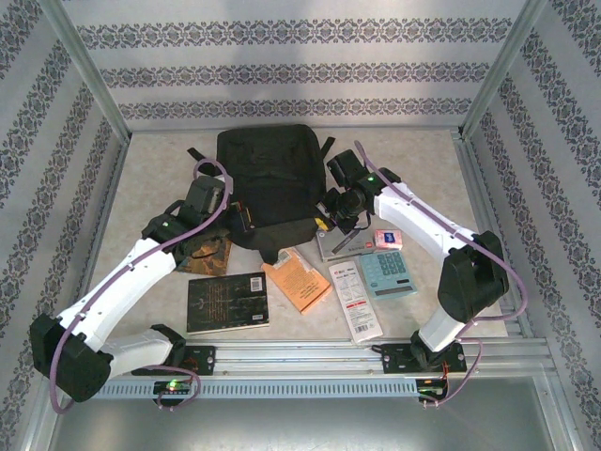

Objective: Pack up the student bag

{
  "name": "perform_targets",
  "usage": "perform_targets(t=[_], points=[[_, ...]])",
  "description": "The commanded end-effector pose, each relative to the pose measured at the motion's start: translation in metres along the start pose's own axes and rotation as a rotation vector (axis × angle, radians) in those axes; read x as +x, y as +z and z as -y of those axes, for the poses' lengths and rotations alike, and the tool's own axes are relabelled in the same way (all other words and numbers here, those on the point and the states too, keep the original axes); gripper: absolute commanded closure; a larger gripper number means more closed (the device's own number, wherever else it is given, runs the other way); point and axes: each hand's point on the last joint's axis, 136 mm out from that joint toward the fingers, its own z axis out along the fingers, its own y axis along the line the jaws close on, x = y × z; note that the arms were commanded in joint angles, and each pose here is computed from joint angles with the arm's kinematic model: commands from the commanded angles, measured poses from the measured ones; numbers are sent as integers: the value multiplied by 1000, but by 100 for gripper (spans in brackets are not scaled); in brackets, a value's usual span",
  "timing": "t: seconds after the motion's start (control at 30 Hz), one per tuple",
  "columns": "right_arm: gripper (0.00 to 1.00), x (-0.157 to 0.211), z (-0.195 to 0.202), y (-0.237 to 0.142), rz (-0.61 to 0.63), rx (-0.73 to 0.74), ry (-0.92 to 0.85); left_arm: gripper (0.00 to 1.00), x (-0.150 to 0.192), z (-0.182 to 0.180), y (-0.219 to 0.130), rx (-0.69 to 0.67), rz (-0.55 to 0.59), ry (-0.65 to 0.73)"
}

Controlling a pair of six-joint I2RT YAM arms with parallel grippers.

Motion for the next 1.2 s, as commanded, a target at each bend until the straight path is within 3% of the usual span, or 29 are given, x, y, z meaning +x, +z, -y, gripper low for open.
perform_targets(t=[0.0, 0.07, 0.17, 0.4, 0.8, 0.97, 1.17], points=[[77, 1, 0, -2, -4, 19, -41, 100, -1, 13, -4, 78, -3, 8], [60, 7, -11, -8, -8, 0, -44, 100, -2, 21, -3, 120, -11, 4], [51, 21, -24, -12, -32, -39, 2, 100, -1, 31, -2, 159, -26, 10], [47, 43, -43, -18, -76, 1, 43, 100, 3, 59, -4, 212, -47, 82], [40, 49, -13, 3, -106, 101, 152, 100, 5, 77, -4, 235, -48, 113], [41, 48, -8, 13, -112, 132, 151, 100, 6, 79, -2, 238, -48, 116], [68, 38, 4, 23, -79, 187, 121, 100, 5, 78, 0, 223, -41, 127]])
